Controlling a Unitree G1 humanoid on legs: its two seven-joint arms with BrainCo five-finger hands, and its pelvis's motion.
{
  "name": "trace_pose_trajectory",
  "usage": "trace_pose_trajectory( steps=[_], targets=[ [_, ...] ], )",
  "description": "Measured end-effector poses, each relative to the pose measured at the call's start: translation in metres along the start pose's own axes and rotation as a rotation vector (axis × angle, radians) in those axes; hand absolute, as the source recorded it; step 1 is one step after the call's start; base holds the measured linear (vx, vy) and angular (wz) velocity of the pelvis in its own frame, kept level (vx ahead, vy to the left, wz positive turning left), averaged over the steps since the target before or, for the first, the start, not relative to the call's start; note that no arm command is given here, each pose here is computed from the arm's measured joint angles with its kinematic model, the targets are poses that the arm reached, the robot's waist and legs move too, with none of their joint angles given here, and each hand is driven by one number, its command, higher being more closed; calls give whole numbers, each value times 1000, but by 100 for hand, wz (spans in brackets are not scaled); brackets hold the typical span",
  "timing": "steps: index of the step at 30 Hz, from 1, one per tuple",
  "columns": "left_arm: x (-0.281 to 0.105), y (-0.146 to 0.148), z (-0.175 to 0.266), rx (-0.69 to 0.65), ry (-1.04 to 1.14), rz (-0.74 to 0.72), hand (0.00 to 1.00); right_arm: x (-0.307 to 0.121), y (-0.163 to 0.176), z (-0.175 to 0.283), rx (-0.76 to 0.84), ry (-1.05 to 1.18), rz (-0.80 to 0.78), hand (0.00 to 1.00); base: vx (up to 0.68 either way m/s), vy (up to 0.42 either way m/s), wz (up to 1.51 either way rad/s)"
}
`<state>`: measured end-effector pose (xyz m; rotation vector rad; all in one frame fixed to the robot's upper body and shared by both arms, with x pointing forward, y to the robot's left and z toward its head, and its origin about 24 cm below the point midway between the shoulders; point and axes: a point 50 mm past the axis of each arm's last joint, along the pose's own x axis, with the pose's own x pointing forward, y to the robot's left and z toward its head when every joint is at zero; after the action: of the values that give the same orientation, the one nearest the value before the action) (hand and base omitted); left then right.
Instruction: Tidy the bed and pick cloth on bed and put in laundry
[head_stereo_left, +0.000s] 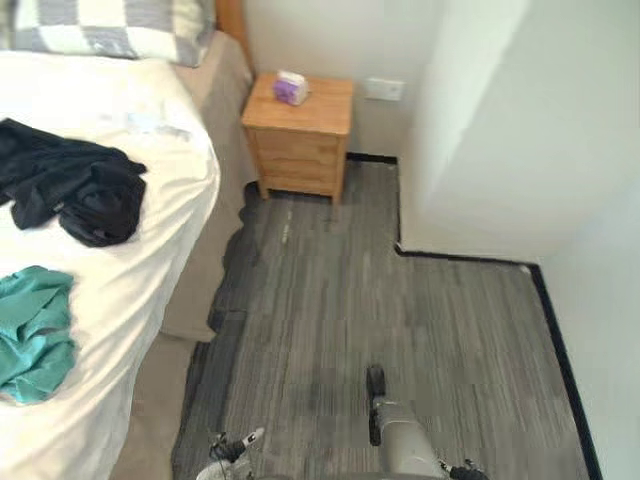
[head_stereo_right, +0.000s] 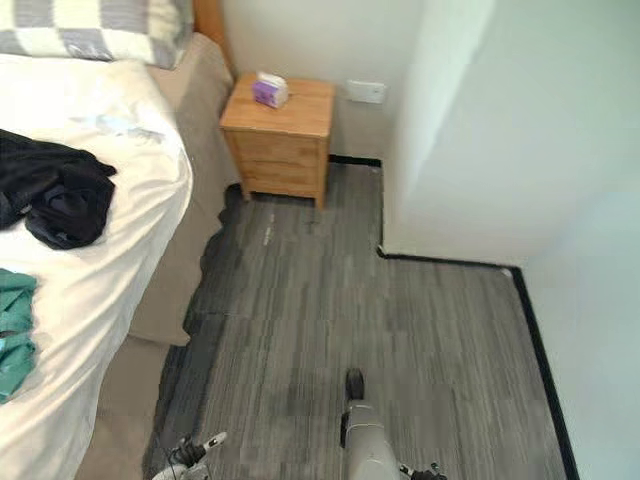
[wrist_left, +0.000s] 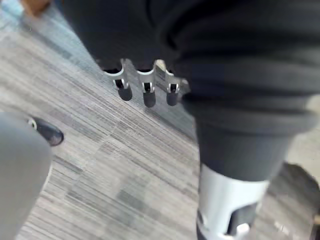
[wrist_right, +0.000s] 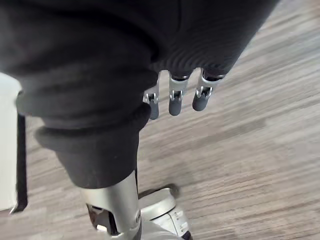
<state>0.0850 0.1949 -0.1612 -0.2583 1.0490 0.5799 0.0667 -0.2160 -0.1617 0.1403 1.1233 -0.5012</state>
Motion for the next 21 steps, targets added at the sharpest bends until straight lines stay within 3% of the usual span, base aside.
trace_pose_trajectory(
  steps=[5,11,19,21],
  targets=[
    [-1,3,3,-176,-17,38,0,0,-3,19,-35,-82,-2,0,581,-349,36],
    [0,3,15,-158,-73,10,0,1,8,24,-43,-89,28,0,429,-149,10],
    [0,18,4,-71,-21,22,0,3,7,12,-33,-28,23,0,571,138,25],
    [1,33,2,-19,-3,49,0,1,7,0,-30,10,17,0,545,138,98]
  ],
)
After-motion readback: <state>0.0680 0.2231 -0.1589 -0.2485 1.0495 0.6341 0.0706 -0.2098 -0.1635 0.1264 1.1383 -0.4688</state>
